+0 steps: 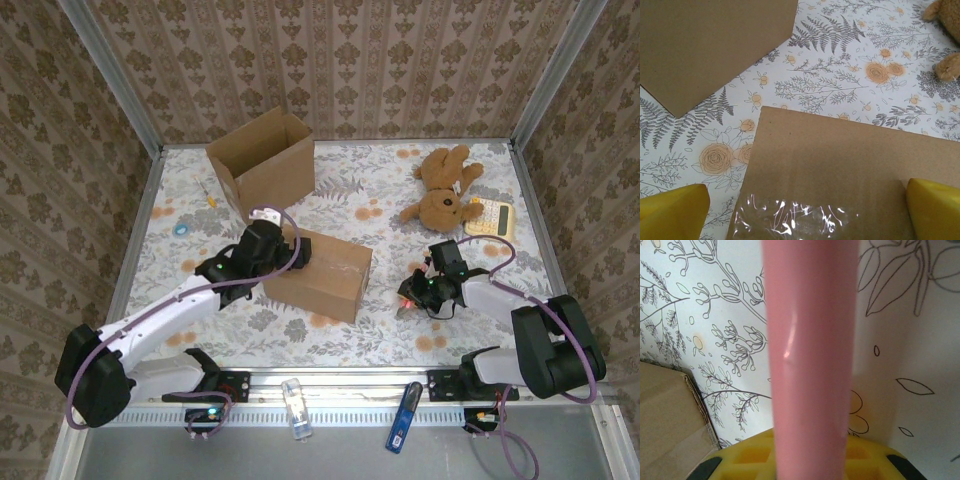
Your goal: Unpack the express box
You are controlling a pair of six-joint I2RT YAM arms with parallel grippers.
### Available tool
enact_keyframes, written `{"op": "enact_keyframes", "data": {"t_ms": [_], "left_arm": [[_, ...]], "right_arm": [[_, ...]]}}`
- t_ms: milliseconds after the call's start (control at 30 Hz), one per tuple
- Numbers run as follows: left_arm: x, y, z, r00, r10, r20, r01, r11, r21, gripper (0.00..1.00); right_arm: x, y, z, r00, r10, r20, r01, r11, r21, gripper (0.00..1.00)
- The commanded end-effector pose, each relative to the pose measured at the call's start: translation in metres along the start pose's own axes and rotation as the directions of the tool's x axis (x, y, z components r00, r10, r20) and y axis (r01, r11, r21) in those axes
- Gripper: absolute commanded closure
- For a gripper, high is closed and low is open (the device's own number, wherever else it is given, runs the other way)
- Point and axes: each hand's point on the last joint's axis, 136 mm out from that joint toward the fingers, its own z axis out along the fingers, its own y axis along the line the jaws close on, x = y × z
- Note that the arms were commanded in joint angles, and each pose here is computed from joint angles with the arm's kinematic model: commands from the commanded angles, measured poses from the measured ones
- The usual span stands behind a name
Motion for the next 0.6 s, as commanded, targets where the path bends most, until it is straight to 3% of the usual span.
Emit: {"op": "enact_keyframes", "data": {"t_ms": [0,100,300,567], "left_arm": [[0.021,0.009,-0.002,0.988,0.099,-0.117,-0.104,0.994,-0.039,0.0],[0.005,0.006,-0.008,0.988,0.118,-0.097,-0.122,0.992,-0.04,0.0],[-0.016,0.0,-0.025,0.987,0.137,-0.087,-0.14,0.99,-0.028,0.0],[-0.005,0.006,-0.07,0.987,0.09,-0.135,-0.09,0.996,0.011,0.0]], "right_arm": [[0.005,-0.036,0.008,0.999,0.046,0.006,-0.046,0.99,0.132,0.84],[0.006,-0.039,0.007,0.999,0.052,0.008,-0.053,0.989,0.14,0.72],[0.006,-0.04,0.005,0.998,0.065,0.018,-0.067,0.988,0.14,0.62],[0.005,-0.03,-0.011,0.999,0.041,0.031,-0.045,0.991,0.126,0.4]]}}
